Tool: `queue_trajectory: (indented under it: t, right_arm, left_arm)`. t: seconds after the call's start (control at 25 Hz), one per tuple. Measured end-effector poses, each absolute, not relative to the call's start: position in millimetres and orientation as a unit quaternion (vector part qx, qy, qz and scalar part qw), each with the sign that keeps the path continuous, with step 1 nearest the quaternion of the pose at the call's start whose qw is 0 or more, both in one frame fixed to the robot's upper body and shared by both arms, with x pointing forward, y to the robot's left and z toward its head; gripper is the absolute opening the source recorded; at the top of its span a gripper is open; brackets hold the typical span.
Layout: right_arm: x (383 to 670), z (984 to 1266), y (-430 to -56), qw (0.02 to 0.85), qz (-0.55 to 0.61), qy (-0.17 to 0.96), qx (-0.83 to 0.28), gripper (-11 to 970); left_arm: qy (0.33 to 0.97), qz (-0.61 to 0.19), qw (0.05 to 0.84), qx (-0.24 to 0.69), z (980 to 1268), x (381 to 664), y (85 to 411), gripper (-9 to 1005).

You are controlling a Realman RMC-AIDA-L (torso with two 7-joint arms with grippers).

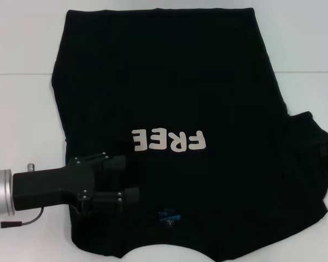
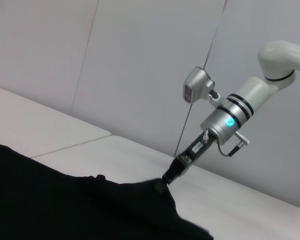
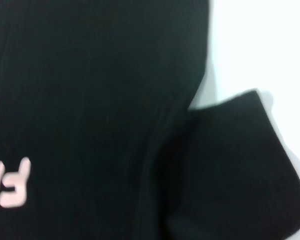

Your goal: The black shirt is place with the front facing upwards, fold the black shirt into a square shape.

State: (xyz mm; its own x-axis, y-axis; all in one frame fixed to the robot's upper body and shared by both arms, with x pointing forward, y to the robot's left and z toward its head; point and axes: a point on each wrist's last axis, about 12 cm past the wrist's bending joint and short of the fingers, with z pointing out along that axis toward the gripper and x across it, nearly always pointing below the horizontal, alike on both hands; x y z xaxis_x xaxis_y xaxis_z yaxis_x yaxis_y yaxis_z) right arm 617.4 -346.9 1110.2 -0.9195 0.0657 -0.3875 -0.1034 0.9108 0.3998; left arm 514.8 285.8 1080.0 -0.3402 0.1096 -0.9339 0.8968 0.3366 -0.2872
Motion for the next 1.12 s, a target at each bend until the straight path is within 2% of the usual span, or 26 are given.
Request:
queue_trajectory:
  t: [0.16,0.32,0.76,1.12]
  right_arm:
    - [618.6,1123.9,-354.1,0.237,0.238,0.942,-0.017,35]
    - [625.4,1132.8,-344.6,0.251,0.248,0.934,-0.052,36]
    - [649.8,1139.1,-277.4,0.238,0.214,0.931,-0.175,40]
    - [649.3,1135.8,-230.5,0.223,0.194,0.912,-0.284,43]
  left_arm:
    - [0.689,-0.445,0.443,0.363,1079.0,513.9,286.0,919]
    - [0.689,-0.446,0.442,0.362,1078.8,513.9,285.1,919]
    - [0.690,-0.450,0.439,0.359,1079.0,514.7,283.2,918]
    - [0.691,-0.450,0.439,0.358,1078.6,514.0,283.9,917]
